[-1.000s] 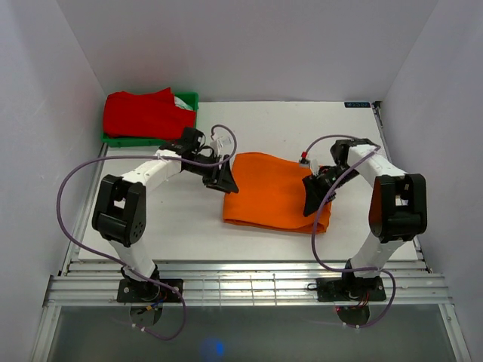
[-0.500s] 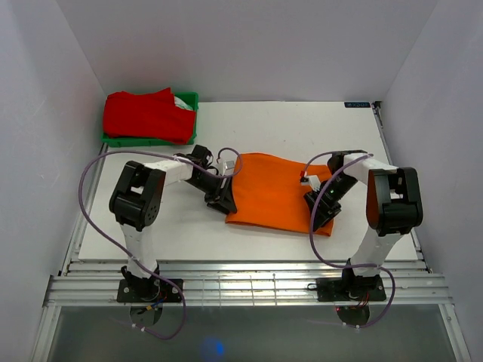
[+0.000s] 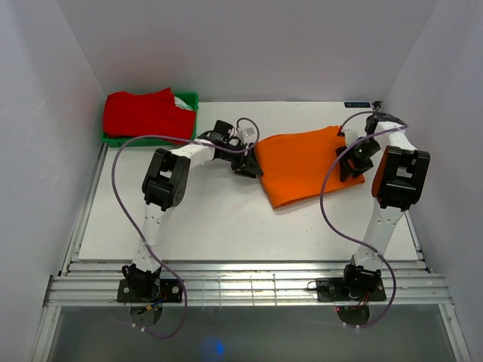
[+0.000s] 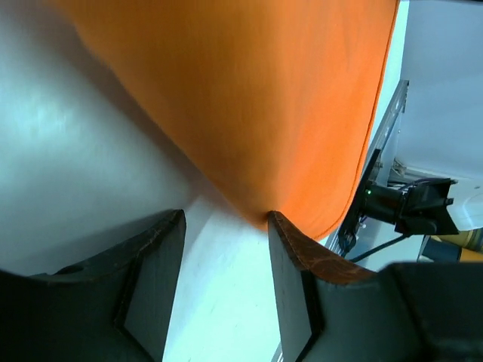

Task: Fold and stack the trousers
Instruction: Neatly place the folded trousers to the corner

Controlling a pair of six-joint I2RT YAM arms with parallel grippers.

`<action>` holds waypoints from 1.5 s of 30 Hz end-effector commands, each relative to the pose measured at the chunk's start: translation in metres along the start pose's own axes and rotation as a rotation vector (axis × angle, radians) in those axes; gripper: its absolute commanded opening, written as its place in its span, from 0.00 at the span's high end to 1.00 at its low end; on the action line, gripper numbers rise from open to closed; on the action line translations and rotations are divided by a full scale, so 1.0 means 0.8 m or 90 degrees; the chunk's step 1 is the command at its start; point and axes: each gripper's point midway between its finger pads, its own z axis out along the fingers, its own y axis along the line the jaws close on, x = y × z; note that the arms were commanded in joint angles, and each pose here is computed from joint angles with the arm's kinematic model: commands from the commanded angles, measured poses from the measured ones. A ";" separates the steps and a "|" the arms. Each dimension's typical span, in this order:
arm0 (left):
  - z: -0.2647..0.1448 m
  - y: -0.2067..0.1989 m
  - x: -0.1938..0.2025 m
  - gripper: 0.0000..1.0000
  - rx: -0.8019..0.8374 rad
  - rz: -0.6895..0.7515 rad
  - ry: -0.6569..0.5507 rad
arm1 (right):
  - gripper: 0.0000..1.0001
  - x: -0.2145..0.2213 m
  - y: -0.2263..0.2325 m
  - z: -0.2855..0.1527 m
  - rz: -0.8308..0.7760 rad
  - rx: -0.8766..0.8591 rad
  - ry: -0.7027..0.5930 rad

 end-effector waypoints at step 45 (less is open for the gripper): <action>-0.231 -0.112 -0.073 0.13 -0.079 0.135 -0.264 | 0.02 -0.175 0.129 0.055 0.289 0.195 -0.344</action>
